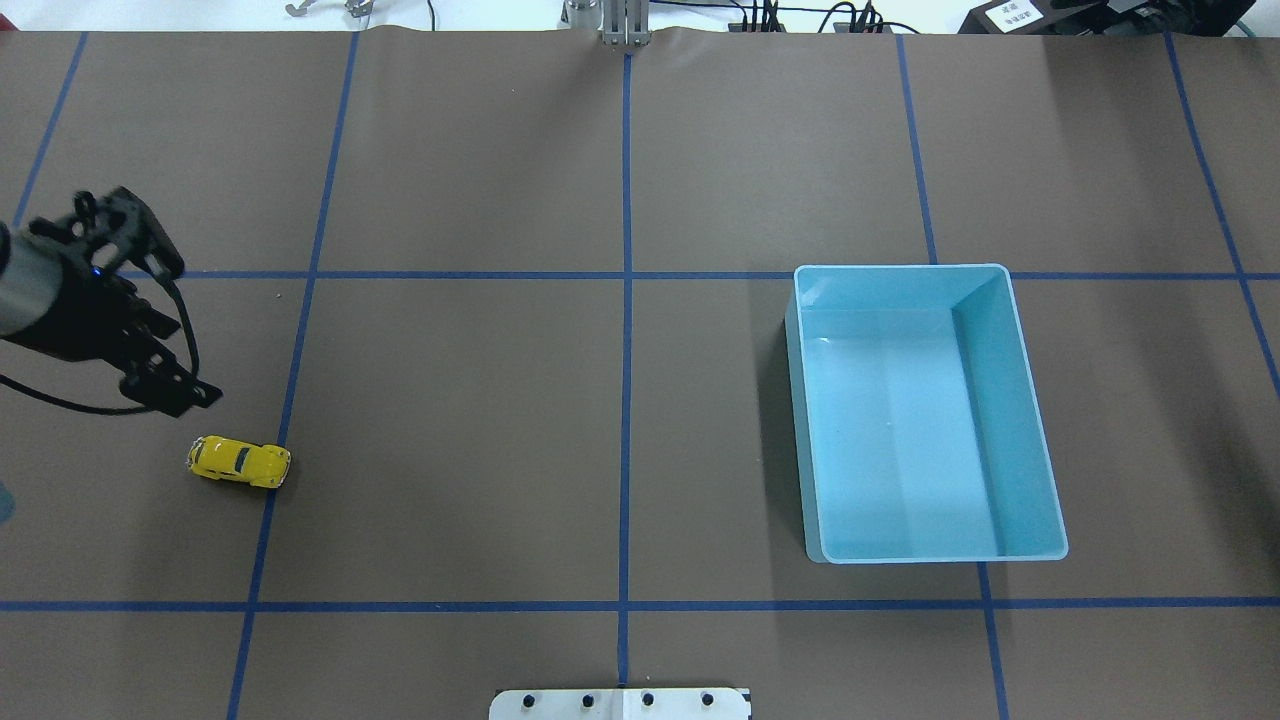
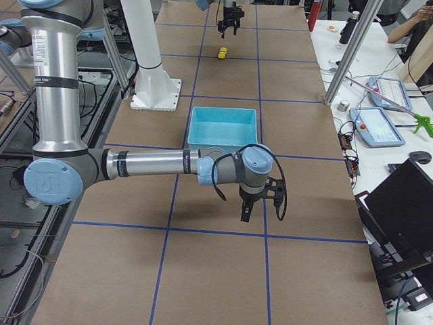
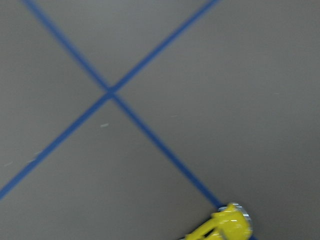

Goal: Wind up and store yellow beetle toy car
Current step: 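Lower the left gripper onto the yellow beetle toy car and grip it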

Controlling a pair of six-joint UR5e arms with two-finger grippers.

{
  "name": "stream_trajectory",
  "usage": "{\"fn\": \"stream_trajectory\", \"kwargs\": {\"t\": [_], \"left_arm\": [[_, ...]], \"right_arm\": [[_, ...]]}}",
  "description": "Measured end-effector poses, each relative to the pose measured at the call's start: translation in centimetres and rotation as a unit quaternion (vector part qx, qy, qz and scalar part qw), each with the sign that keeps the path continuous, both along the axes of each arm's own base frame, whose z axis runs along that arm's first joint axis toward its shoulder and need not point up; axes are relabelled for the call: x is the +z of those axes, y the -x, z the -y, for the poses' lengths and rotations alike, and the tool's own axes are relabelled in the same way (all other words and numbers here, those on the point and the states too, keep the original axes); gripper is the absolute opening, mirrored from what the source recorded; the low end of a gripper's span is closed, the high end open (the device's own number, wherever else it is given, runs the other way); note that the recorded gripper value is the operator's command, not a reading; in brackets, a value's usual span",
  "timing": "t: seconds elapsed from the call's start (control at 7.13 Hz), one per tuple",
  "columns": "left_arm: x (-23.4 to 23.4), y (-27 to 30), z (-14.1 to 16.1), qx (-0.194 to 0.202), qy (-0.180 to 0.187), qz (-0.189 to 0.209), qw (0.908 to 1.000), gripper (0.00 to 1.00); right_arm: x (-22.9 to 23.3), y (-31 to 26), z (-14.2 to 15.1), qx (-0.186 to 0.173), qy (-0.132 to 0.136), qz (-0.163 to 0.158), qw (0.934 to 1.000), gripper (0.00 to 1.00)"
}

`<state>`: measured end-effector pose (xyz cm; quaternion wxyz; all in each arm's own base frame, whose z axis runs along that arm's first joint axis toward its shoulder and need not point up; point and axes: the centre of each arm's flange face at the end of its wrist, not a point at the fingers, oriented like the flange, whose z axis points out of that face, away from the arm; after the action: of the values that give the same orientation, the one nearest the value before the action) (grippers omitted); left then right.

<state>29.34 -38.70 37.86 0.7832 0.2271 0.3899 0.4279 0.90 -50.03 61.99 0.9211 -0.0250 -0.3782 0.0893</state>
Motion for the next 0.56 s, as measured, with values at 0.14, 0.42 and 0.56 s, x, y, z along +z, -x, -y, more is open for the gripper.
{"fn": "stream_trajectory", "kwargs": {"t": [0.14,0.42,0.56], "left_arm": [[0.1,-1.3,-1.2,0.04,-0.051,0.013,0.9978,1.0],[1.3,-2.2,-1.7,0.125,-0.161,0.07,0.9765,1.0],[1.9,-3.1,-2.2,0.163,-0.196,0.101,0.9617,1.0]], "right_arm": [[0.1,0.0,0.0,0.0,0.0,-0.001,1.0,1.0],[0.0,0.0,0.2,0.0,-0.001,0.0,1.0,1.0],[-0.1,0.0,0.2,0.0,-0.002,0.0,1.0,1.0]]}}
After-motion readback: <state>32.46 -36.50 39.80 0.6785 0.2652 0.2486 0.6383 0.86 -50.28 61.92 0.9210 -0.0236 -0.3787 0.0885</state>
